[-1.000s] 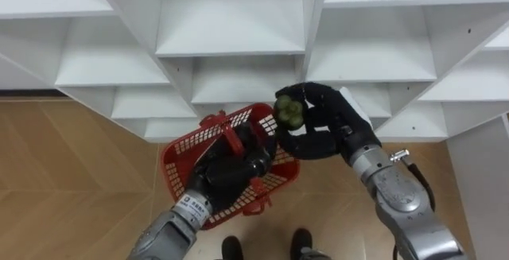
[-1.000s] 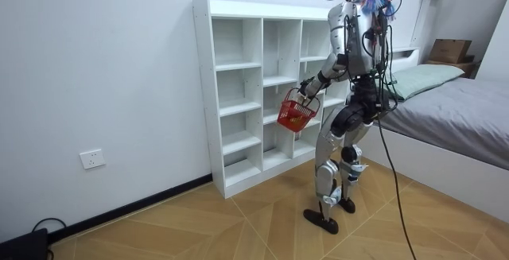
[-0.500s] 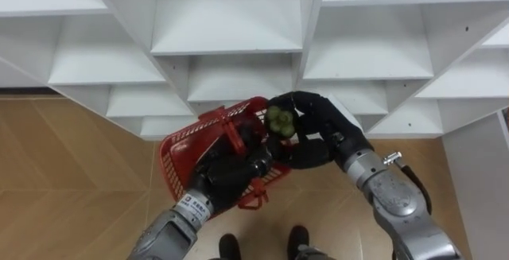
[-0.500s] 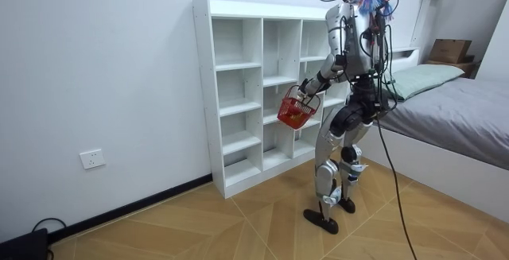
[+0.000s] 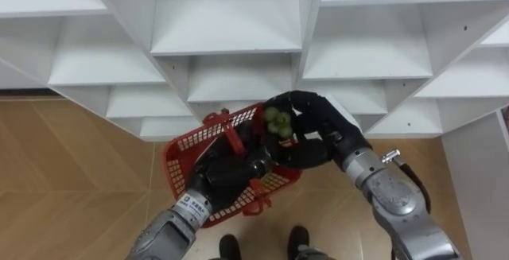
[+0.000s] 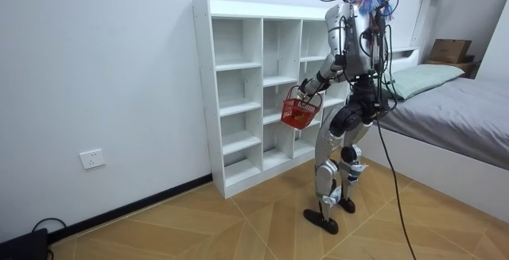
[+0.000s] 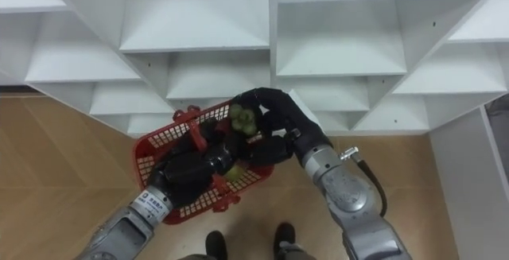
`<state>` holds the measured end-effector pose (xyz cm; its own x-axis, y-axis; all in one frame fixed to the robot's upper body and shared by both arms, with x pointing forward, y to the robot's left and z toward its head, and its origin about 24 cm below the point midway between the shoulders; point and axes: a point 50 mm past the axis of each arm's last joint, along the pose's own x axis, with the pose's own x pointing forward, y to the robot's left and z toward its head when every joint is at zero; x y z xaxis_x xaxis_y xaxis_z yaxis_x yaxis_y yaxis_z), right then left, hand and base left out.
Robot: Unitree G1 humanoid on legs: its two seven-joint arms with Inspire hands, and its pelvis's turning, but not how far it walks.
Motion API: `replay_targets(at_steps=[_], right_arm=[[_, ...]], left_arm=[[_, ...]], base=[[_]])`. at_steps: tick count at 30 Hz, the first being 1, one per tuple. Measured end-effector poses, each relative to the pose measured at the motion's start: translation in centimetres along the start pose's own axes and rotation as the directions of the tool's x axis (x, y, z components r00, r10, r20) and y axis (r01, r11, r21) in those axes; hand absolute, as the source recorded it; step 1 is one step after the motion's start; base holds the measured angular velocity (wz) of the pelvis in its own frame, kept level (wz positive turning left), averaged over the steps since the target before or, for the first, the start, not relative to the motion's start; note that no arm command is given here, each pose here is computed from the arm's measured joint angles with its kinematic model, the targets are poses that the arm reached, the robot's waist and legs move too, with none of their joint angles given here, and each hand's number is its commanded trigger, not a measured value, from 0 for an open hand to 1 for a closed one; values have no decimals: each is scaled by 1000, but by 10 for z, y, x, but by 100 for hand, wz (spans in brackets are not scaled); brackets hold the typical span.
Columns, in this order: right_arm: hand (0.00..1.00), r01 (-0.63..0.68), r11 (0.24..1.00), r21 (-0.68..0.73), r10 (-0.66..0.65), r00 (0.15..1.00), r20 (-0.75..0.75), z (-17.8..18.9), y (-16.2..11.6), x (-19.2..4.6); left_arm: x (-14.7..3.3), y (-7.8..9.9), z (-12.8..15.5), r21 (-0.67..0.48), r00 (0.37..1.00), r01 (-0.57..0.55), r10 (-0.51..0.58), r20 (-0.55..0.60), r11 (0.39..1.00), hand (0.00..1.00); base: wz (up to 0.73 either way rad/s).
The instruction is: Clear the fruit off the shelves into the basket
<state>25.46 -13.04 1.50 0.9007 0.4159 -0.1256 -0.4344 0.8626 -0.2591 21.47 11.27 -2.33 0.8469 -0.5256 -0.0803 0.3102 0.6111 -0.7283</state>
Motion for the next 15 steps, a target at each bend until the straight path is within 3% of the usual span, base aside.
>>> replay_targets(at_steps=[2,3,4,8,15], right_arm=[[64,-1,1000,-1,1,1000,2,1,0,0],[45,-1,1000,-2,1,1000,3,1,0,0],[33,0,1000,-1,0,1000,3,1,-1,0],[0,-1,1000,-7,1,1000,4,1,-1,0],[0,-42,999,-20,42,999,-4,0,0,-1]], left_arm=[[0,0,0,1,1000,5,-5,1,1000,100],[0,0,0,1,1000,7,-7,1,1000,100],[0,0,0,2,1000,9,-9,1,1000,100],[0,0,0,15,1000,13,-13,-6,1000,100],[0,1,2,25,1000,12,-12,-3,1000,100]], base=[[0],[0],[0],[0],[0]])
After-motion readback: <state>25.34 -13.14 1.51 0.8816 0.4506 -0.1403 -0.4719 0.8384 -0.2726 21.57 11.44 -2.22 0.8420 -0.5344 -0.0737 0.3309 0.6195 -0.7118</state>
